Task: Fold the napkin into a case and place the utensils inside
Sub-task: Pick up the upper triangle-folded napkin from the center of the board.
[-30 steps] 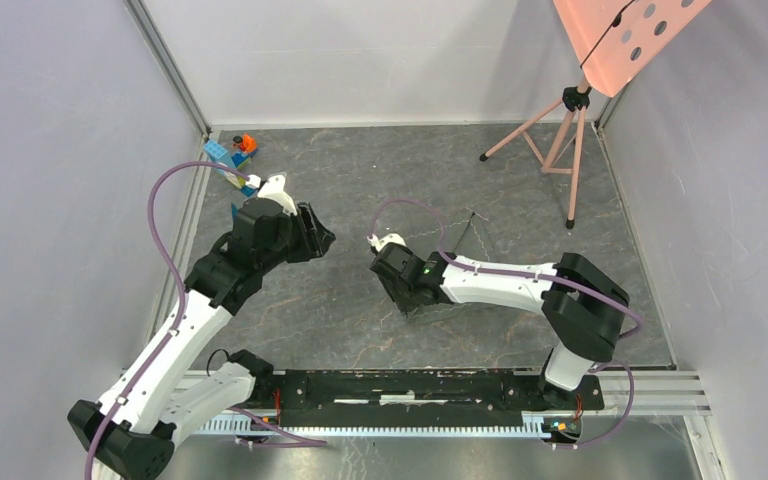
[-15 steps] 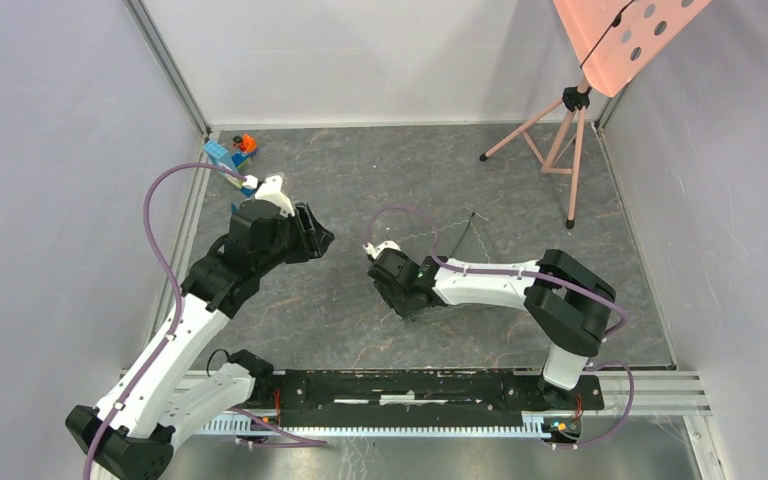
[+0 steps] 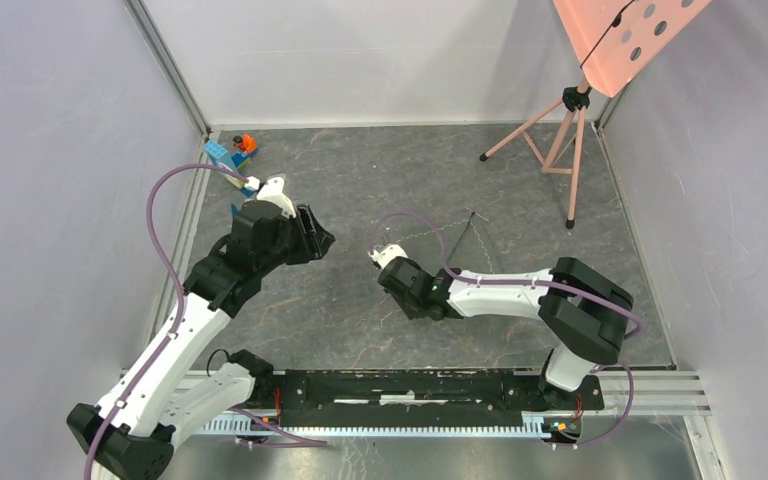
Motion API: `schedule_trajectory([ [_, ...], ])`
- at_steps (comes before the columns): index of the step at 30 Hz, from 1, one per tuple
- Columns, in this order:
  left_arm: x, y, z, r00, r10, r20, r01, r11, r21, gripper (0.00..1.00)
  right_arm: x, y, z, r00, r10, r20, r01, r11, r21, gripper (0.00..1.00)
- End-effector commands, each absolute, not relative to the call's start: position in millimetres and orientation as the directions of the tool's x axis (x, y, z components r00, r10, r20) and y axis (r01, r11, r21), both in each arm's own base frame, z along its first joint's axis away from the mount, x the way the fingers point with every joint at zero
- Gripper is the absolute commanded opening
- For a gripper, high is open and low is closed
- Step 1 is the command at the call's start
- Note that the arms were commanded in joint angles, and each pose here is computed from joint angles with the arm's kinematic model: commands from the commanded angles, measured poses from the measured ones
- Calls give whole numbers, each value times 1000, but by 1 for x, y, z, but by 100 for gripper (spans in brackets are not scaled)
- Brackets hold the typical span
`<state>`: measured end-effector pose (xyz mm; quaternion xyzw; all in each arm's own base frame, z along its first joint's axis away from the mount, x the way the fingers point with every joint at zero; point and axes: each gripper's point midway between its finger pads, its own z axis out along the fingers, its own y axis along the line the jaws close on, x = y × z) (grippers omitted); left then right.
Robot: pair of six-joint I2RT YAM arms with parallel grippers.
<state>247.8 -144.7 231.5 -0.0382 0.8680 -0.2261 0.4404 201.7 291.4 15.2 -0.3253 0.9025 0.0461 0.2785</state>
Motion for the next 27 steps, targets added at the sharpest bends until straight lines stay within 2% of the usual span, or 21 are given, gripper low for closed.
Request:
schedule_trajectory([
  [1, 250, -152, 221, -634, -269, -725, 139, 883, -449, 58, 201, 246, -8, -597, -659, -457, -624, 740, -252, 7],
  [3, 250, -159, 215, -656, -299, -693, 122, 864, -488, 58, 207, 250, -1, -571, -657, -492, -622, 737, -263, 1],
  [7, 253, -174, 197, -700, -403, -589, 35, 805, -592, 63, 212, 266, 21, -517, -635, -574, -648, 728, -222, 0],
  [11, 260, -201, 172, -739, -535, -409, -78, 671, -737, 68, 206, 283, 43, -469, -590, -658, -698, 703, -133, 0],
  [14, 266, -233, 147, -790, -561, -247, -128, 545, -828, 74, 199, 286, 48, -460, -560, -689, -715, 694, -87, 0],
  [18, 280, -270, 128, -831, -546, -111, -172, 440, -881, 80, 195, 286, 56, -449, -512, -732, -718, 695, -45, 0],
  [20, 285, -286, 117, -837, -543, -64, -207, 423, -882, 81, 194, 285, 58, -446, -495, -746, -720, 693, -30, 0],
  [23, 293, -298, 94, -821, -568, -52, -259, 453, -853, 81, 195, 282, 60, -444, -481, -756, -720, 694, -19, 0],
  [27, 292, -293, 48, -774, -632, 34, -440, 499, -747, 79, 197, 278, 62, -451, -464, -763, -718, 696, 1, 0],
])
